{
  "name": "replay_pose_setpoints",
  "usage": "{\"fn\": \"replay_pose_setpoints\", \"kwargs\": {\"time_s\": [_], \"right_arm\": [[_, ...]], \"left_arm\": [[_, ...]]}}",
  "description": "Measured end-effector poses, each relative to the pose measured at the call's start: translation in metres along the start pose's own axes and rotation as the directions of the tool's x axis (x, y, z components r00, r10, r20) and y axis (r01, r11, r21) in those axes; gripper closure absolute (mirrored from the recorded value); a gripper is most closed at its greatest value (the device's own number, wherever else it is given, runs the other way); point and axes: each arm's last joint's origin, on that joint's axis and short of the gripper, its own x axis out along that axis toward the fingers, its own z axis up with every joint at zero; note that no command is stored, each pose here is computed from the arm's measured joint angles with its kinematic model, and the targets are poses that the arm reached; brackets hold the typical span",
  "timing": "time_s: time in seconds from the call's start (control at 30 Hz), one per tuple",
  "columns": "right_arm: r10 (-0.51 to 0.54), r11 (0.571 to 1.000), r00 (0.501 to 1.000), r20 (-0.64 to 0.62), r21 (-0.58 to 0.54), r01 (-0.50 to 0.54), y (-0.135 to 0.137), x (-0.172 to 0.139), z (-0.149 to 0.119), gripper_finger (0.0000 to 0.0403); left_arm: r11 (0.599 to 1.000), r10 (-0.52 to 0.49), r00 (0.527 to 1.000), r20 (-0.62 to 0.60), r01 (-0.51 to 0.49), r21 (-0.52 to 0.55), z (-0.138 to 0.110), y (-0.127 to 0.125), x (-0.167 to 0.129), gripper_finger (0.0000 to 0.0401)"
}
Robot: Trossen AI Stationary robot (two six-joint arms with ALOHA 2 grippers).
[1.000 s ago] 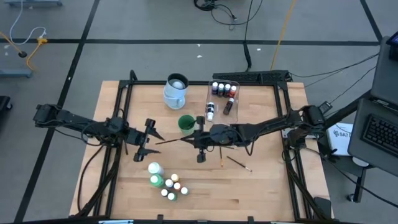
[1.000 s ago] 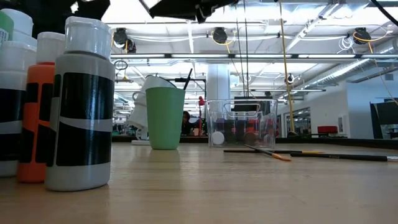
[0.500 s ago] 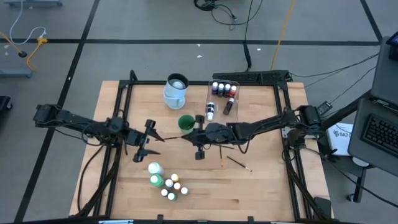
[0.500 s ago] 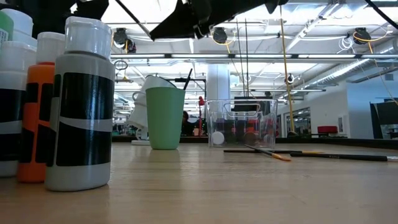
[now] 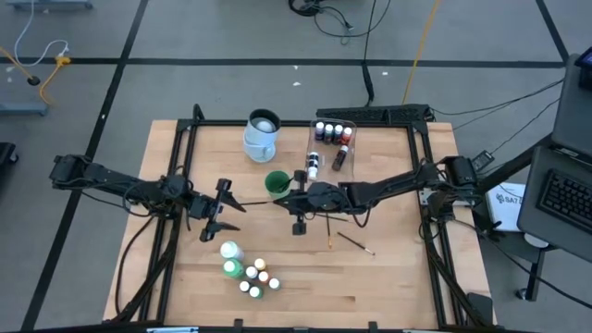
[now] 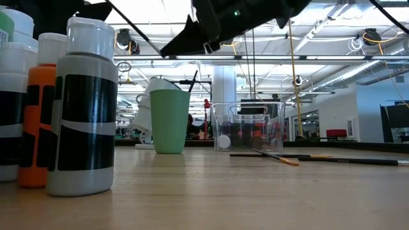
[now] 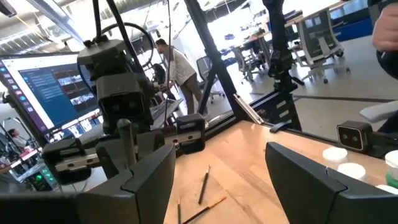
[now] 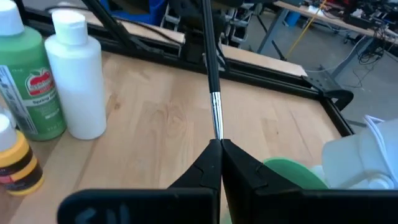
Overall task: Pick & Place Paint Supplies
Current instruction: Put the silver paintbrush into the green cup
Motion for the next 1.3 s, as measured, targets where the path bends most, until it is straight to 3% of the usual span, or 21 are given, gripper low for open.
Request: {"fn": "replay_pose_setpoints", "kwargs": {"time_s": [0.33, 0.6, 0.87, 1.3], "right_arm": [[-0.004, 1.0, 1.0, 0.018, 0.025, 0.004, 0.001, -0.001, -0.014, 0.0403], [-0.016, 1.0, 1.0, 0.017, 0.006, 0.016, -0.001, -0.001, -0.014, 0.0403], [0.022, 1.0, 0.994, 0.108, 0.007, -0.023, -0.001, -0.001, -0.006, 0.0403], [0.049, 0.993, 0.987, 0.153, -0.109, -0.033, 0.012, -0.004, 0.0, 0.0403]], "left_arm": [[1.0, 0.002, 1.0, 0.013, -0.002, -0.004, 0.001, 0.0, 0.0, 0.0146], [0.998, -0.068, 0.996, 0.052, 0.068, 0.002, 0.003, -0.001, 0.0, 0.0146], [0.999, -0.051, 0.996, 0.069, 0.051, 0.006, 0.005, 0.0, 0.0, 0.0146], [0.998, -0.006, 0.99, 0.138, 0.016, -0.069, 0.012, 0.003, -0.001, 0.0146]]}}
